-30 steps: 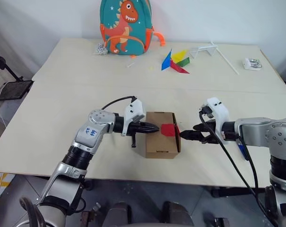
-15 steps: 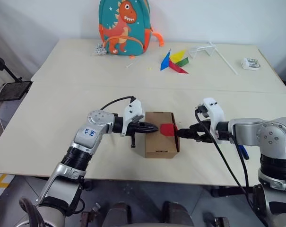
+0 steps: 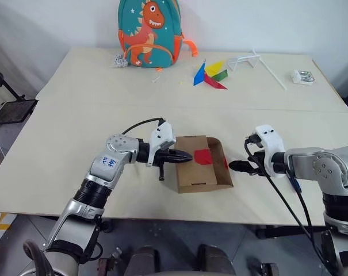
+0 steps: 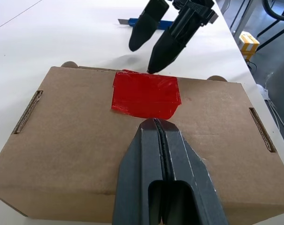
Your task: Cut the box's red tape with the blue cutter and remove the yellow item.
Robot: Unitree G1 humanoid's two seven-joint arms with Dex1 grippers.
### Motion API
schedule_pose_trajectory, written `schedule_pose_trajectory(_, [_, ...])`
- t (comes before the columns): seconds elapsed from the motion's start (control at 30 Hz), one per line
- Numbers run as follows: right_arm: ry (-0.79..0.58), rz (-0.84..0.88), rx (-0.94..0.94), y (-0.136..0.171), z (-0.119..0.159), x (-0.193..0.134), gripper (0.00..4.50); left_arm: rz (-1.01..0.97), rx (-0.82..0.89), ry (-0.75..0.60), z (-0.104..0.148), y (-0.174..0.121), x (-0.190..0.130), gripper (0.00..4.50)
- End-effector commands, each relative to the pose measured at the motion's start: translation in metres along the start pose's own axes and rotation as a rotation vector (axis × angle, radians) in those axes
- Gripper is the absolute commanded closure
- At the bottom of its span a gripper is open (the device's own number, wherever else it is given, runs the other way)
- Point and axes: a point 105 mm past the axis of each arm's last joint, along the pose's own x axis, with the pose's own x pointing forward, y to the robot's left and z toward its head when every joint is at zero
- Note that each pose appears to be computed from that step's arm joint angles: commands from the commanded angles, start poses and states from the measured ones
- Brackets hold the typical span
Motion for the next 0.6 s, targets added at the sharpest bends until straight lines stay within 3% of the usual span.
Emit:
schedule_pose_trajectory(0.03, [-0.092, 0.033, -0.017, 0.003, 0.019, -0.011, 0.16, -0.003, -0.058, 0.072, -0.023, -0.005, 0.002, 4.50])
schedule_pose_trajectory(0.13, [-0.150, 0.083, 0.018, -0.005, 0.029, -0.030, 0.16, -0.001, -0.044, 0.058, -0.019, -0.005, 0.000, 4.50])
schedule_pose_trajectory(0.27, [-0.099, 0.262, 0.205, -0.009, 0.020, -0.041, 0.16, -0.017, -0.015, 0.018, -0.010, -0.006, -0.004, 4.50])
schedule_pose_trajectory(0.4, [-0.086, 0.397, 0.384, -0.012, 0.024, -0.031, 0.16, -0.035, 0.006, -0.001, -0.005, -0.006, -0.007, 4.50])
schedule_pose_trajectory(0.6, [-0.004, 0.425, 0.457, -0.012, 0.017, -0.004, 0.16, -0.028, 0.020, 0.003, -0.004, -0.002, -0.009, 4.50])
